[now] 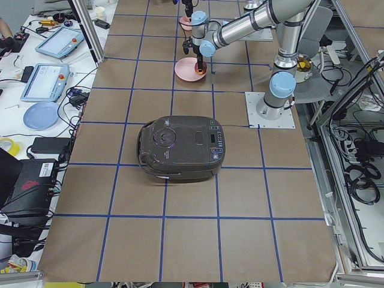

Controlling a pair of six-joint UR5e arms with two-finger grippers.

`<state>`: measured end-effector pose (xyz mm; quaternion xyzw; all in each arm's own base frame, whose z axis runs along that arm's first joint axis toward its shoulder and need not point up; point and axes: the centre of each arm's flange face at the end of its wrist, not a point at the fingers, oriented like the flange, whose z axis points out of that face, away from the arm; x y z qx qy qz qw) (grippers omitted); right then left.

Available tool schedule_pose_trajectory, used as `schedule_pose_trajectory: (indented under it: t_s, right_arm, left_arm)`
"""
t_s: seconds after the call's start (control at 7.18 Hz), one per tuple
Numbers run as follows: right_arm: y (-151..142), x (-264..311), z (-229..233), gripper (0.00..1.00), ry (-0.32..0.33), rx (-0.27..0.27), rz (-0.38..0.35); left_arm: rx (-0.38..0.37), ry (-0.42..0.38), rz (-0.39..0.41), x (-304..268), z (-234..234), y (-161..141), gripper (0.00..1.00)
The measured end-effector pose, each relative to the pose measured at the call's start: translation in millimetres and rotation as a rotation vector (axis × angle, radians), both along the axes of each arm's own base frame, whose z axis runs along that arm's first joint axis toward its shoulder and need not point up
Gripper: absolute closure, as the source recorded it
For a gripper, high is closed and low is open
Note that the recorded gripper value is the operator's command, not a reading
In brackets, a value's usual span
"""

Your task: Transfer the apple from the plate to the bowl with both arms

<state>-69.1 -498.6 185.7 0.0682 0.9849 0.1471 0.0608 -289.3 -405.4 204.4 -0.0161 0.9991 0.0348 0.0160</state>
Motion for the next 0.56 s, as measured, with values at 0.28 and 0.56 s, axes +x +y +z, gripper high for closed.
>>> schedule_pose_trajectory:
  t_s: [0.28,0.56]
  right_arm:
    - [-2,2,2,1.00,-0.009,-0.001,0.000]
    - [-13,10,21,1.00,-0.013,-0.012,0.019]
  left_arm:
    - [-0.012,0.005,-0.001,-2,4,-3,0.91]
    - [-0.069,0.025,0.003,-7,38,-24,1.00]
